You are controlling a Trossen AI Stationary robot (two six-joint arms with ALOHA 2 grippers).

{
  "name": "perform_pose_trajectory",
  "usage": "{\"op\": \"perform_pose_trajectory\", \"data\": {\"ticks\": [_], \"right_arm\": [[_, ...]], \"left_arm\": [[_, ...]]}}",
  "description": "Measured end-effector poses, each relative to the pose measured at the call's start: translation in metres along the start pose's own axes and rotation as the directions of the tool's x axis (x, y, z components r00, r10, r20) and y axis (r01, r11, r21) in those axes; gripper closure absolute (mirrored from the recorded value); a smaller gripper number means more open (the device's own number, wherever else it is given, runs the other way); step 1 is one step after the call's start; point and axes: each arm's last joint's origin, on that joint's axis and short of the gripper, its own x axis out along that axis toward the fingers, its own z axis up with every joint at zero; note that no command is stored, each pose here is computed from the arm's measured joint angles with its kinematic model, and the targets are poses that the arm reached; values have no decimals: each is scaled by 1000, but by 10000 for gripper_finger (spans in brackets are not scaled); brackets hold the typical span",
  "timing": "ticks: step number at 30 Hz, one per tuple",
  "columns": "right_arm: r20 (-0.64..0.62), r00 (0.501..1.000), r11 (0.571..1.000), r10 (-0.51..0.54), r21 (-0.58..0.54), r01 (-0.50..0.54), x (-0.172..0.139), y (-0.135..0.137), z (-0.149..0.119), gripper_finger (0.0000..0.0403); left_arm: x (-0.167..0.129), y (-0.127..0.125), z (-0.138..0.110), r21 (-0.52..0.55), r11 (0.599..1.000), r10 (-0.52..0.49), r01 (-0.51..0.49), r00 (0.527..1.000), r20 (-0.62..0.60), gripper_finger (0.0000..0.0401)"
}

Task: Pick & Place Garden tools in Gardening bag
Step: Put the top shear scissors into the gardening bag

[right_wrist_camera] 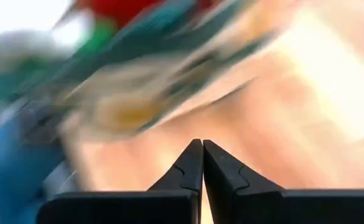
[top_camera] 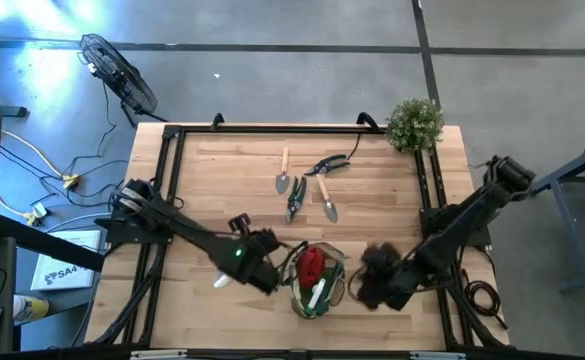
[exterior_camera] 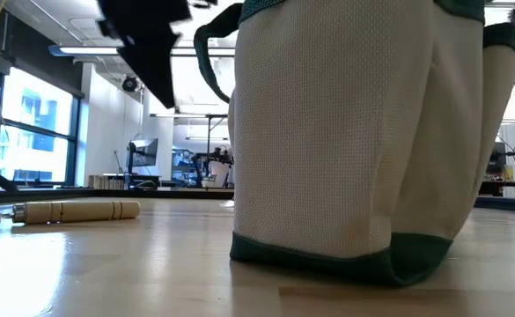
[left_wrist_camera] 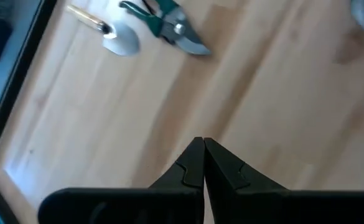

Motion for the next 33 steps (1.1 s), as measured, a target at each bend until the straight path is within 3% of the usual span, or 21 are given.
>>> {"op": "perform_pose_trajectory", "data": {"ticks": [4,6,10,13,21,27,33], "right_arm": [[151,979,990,-135,-8,138,-15,-20,15,400],[175,974,988,-142,-30,150,-20,-25,23,400],[220,967,969,-132,-177,172,-26,-30,40,395],[241,960,960,-138,-205,190,-29,-35,53,380],[298,927,914,-229,-263,310,-33,-62,96,287],[373,852,859,-367,-215,464,-43,-99,136,206],[345,847,845,-405,-212,491,-55,-147,176,184]], "left_arm": [[-17,-13,-18,20,999,-49,49,999,3,401],[-26,-16,-28,50,996,-72,73,997,-11,401],[-38,-23,-42,95,987,-126,131,990,-57,401],[-45,-26,-48,87,982,-160,166,984,-77,401],[-49,-30,-54,0,979,-202,204,971,-128,401],[-51,-32,-58,-80,969,-245,233,949,-200,401],[-61,-38,-72,-181,950,-298,254,912,-284,401]]}}
